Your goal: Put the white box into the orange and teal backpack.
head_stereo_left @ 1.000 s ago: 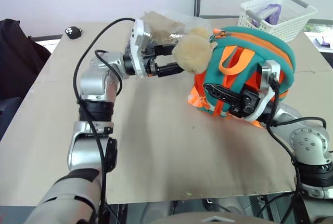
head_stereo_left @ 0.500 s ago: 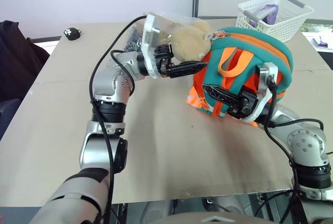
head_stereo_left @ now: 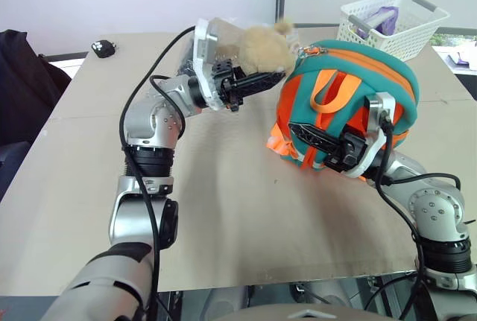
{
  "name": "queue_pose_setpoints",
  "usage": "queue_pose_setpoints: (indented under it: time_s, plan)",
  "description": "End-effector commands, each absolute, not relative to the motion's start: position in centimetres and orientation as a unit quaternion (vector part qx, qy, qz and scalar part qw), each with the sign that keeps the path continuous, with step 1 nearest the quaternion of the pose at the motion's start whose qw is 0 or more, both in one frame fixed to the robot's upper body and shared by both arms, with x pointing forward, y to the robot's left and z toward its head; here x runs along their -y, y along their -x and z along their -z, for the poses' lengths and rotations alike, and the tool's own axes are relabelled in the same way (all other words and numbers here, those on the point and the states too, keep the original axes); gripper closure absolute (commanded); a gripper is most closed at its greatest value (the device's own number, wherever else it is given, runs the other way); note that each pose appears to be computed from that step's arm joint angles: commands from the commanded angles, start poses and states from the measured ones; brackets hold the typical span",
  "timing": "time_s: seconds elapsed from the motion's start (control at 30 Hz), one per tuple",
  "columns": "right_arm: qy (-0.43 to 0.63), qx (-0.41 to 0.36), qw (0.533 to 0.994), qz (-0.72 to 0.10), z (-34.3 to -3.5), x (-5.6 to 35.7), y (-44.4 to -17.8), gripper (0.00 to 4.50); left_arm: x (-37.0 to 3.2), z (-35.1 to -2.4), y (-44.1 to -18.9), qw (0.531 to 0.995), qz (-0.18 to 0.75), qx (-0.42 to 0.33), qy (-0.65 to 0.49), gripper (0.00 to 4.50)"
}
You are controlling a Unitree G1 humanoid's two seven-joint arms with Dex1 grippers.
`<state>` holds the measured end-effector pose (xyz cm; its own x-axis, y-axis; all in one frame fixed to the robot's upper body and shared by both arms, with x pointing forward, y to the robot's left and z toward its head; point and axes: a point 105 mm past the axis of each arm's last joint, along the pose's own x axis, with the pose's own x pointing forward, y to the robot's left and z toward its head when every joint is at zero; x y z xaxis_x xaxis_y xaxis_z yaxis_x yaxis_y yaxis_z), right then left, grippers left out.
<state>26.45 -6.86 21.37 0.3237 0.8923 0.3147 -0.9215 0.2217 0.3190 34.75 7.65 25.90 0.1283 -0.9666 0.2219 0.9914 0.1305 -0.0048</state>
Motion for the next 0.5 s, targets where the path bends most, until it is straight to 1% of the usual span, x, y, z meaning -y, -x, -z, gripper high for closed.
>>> queue_pose_setpoints:
  time_s: [0.03,0.13,0.23,0.3,0.4,0.5]
  plan:
    - [-0.219,0.048,0.771,-0.596,-22.2,6.4,-25.7,4.50,-8.2,-25.7,-36.2,0.780,0.616,0.081,0.067,4.16]
    - [-0.221,0.053,0.771,-0.595,-22.5,6.7,-25.5,4.50,-8.7,-24.7,-38.0,0.814,0.574,0.065,0.063,4.26]
    - [-0.233,0.072,0.764,-0.597,-23.3,7.9,-24.9,4.50,-10.4,-23.1,-41.4,0.874,0.481,0.048,0.058,4.26]
    - [-0.246,0.089,0.760,-0.595,-24.0,8.7,-24.7,4.50,-11.3,-21.9,-42.7,0.896,0.442,0.036,0.039,4.26]
    - [-0.267,0.127,0.761,-0.577,-25.4,10.0,-24.9,4.50,-12.1,-19.2,-43.4,0.908,0.419,-0.004,0.011,4.26]
    - [-0.274,0.152,0.768,-0.559,-26.2,10.8,-25.2,4.50,-12.1,-16.0,-42.7,0.897,0.437,-0.060,-0.036,4.26]
